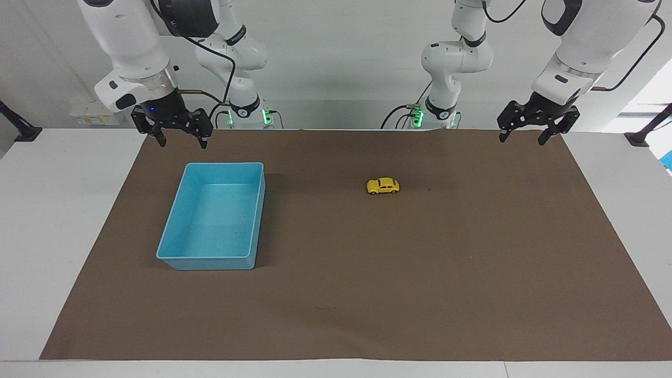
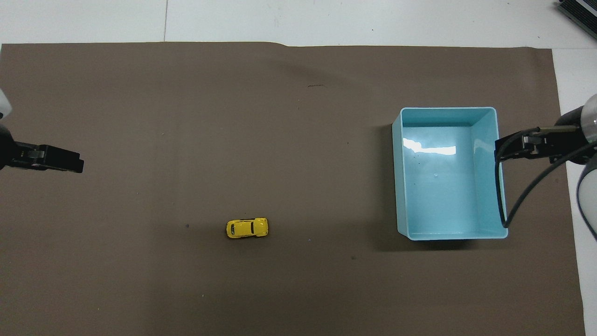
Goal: Wind up and store yellow beetle car
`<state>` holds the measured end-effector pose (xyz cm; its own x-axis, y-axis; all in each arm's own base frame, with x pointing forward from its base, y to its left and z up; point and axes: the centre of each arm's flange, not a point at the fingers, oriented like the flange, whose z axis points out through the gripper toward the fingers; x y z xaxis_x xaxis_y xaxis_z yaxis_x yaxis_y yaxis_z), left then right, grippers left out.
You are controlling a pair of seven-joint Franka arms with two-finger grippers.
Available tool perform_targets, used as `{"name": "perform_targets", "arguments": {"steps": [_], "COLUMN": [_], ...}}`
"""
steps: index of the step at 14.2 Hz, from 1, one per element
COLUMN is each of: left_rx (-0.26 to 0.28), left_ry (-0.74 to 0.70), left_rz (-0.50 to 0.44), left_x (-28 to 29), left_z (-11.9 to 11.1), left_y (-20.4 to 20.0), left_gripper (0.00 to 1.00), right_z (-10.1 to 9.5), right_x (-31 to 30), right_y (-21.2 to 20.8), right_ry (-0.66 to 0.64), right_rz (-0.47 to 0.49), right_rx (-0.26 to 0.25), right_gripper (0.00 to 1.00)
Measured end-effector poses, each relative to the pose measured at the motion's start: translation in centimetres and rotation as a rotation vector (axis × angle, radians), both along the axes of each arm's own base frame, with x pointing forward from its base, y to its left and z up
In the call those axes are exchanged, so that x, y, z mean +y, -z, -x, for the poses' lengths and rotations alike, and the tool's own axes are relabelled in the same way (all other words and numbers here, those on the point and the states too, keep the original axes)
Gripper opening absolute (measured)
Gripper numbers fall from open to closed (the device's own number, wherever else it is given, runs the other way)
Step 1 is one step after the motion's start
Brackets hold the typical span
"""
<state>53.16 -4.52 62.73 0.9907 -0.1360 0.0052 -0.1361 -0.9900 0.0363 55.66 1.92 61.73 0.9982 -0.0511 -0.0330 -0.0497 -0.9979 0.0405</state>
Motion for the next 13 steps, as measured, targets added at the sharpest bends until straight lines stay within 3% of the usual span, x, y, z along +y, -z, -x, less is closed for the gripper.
{"name": "perform_targets", "arguments": {"steps": [13], "left_rx": [0.028], "left_ry": [0.000], "left_rz": [-0.002], "left_x": [-0.1], "left_z": [0.1], "left_y": [1.3], "left_gripper": [1.00], "right_z": [0.0], "right_x": [-0.4], "right_y": [0.0], "right_ry": [0.007], "right_rz": [0.000], "right_rx": [0.003], "right_gripper": [1.00]}}
